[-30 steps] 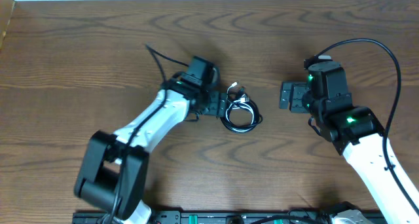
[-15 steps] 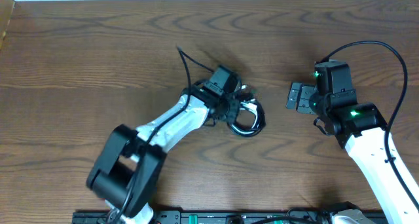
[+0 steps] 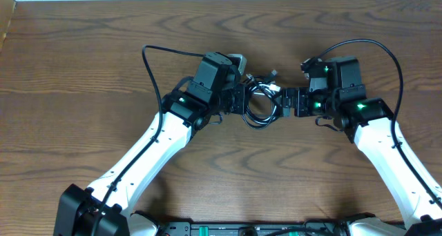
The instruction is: Untangle cables
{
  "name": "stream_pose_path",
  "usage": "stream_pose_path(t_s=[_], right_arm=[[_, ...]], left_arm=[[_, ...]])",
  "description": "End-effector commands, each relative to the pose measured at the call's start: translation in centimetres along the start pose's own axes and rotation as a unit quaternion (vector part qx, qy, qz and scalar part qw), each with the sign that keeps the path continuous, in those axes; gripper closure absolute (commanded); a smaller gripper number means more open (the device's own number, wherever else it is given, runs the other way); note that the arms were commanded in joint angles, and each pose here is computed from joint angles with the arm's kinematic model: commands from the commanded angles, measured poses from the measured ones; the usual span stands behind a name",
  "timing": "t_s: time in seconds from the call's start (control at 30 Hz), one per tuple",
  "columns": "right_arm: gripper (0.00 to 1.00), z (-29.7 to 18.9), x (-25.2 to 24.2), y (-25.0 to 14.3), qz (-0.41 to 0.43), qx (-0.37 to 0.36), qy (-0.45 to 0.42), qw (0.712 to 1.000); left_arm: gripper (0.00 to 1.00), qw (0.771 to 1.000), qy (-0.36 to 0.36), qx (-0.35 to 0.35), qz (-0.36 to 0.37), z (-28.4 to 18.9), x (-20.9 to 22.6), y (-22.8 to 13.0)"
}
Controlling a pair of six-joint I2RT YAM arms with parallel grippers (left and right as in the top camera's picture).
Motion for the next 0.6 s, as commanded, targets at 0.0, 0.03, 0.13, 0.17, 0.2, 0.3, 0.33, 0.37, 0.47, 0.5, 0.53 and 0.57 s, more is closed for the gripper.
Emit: stream_pose_path(t_s=[0.0,0.03,0.13,0.17,0.2,0.3,0.33,0.37,0.47,0.5,0.53,0.57], right_arm=[[0.01,-0.4,1.3,0.6,0.023,-0.005,0.072,0.997],[0.01,-0.4,1.3,0.6,0.033,-0.004,0.072,0.997],[0.01,-0.4,1.0,0.6,0.057,-0.004,0.057,0.997],[0.02,-0.4,0.9,0.6,0.058,-0.005,0.048,0.997],[0.02,-0.4,0.8,0.6,0.058,-0.007,0.04,0.997],[0.03,-0.3,0.3,0.8,0.057,-0.015,0.009,0.998],[0.04,-0.3,0.4,0.9,0.055,-0.019,0.009,0.998],[0.06,-0.3,0.4,1.1,0.053,-0.025,0.01,0.998],[0.32,-0.4,0.4,1.8,0.045,-0.048,0.011,0.998],[0.41,-0.4,0.3,1.9,0.061,-0.052,-0.002,0.997],[0.5,-0.4,0.1,1.9,0.072,-0.054,-0.012,0.996],[0.61,-0.4,0.0,1.9,0.081,-0.056,-0.022,0.995]], left_arm=[[0.93,0.999,-0.033,-0.015,-0.024,-0.4,-1.1,0.9],[0.93,0.998,-0.043,-0.023,-0.03,-0.5,-1.3,1.2],[0.93,0.995,-0.076,-0.04,-0.054,-0.8,-1.5,2.2],[0.93,0.992,-0.098,-0.038,-0.063,-1.0,-1.7,2.5],[0.93,0.991,-0.112,-0.036,-0.066,-1.2,-1.8,2.7],[0.93,0.984,-0.163,-0.011,-0.067,-1.5,-2.4,2.8],[0.92,0.983,-0.169,-0.004,-0.066,-1.5,-2.5,2.7],[0.92,0.982,-0.175,0.003,-0.066,-1.5,-2.6,2.5],[0.92,0.977,-0.202,0.028,-0.065,-1.7,-3.0,2.2],[0.92,0.976,-0.205,0.032,-0.071,-1.7,-3.0,2.2],[0.92,0.974,-0.213,0.035,-0.069,-1.8,-3.2,2.2],[0.92,0.974,-0.215,0.037,-0.069,-1.8,-3.2,2.2]])
Point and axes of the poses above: each gripper's point midway between its finger pads, its own z axis out along the fingers, its own x axis along the line the jaws close on, y = z × x, the point moved 10 cm from there along -z, back along the fingers, and after that the axes turned 9 degrees about -z, right-handed, at the moved point
